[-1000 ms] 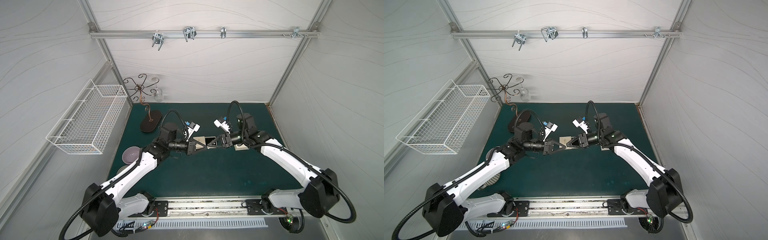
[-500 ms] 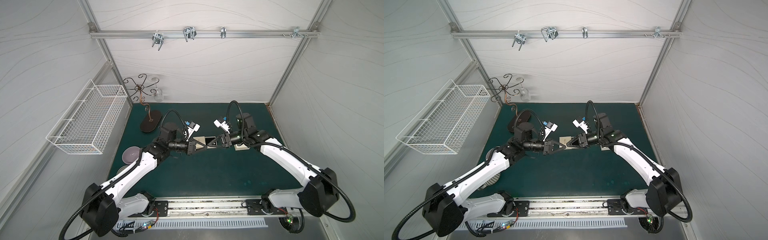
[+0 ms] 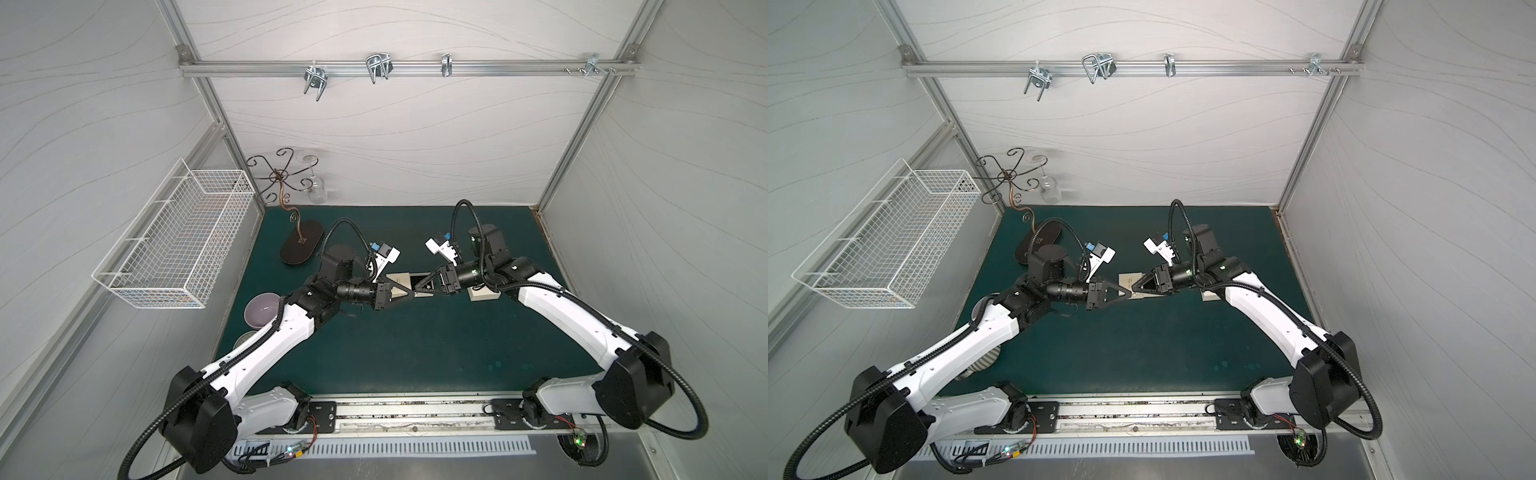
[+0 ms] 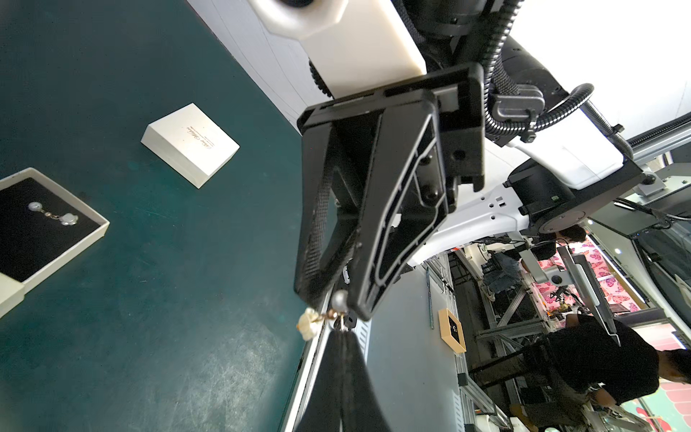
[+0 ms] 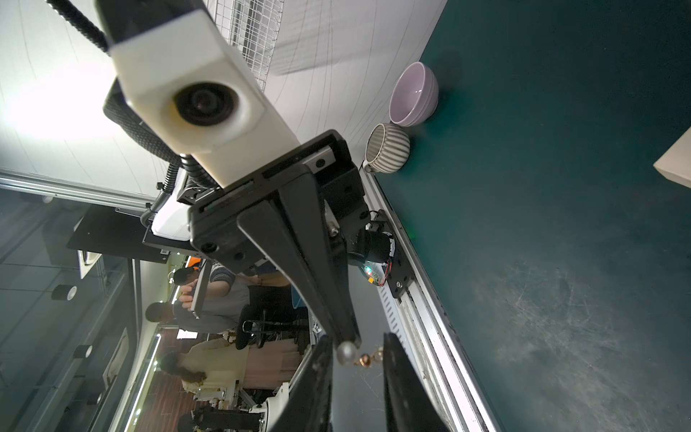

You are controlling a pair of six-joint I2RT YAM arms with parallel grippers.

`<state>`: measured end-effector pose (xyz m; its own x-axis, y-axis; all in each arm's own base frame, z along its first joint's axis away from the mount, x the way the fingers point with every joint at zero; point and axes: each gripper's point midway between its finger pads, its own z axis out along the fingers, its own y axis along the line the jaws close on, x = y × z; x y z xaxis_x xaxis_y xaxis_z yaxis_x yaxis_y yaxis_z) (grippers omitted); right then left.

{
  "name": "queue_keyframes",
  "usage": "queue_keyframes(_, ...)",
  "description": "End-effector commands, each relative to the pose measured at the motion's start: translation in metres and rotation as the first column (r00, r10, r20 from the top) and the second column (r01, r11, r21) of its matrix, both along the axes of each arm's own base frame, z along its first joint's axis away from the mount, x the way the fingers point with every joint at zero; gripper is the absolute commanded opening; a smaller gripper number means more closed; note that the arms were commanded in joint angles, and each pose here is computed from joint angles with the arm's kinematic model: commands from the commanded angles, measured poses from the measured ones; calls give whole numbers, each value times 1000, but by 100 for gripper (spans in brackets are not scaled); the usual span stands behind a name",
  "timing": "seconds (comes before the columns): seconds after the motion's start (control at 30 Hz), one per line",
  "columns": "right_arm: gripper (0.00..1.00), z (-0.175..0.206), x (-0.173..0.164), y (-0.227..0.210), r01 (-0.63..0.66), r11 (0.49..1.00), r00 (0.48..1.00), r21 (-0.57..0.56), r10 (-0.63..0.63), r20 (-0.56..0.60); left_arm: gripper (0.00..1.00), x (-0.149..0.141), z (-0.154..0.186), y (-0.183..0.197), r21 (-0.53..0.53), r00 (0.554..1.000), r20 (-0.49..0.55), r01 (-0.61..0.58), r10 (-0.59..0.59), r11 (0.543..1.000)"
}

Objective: Place the earrings into the drawer-style jewelry box
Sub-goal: Pick up the earring from the center of the board.

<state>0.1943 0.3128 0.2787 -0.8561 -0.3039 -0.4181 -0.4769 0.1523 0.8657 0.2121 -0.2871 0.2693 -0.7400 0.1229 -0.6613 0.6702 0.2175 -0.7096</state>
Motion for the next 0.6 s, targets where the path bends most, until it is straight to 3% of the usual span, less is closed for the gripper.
queue_keyframes(0.0,25,3,0,2,-9,1000,1000,-8,9,20,0,1,27,-2,-50,996,91,12,-8,999)
queue_keyframes(0.57,24,8,0,3,-10,1000,1000,-4,10,28,0,1,28,-2,-48,996,92,11,-6,999)
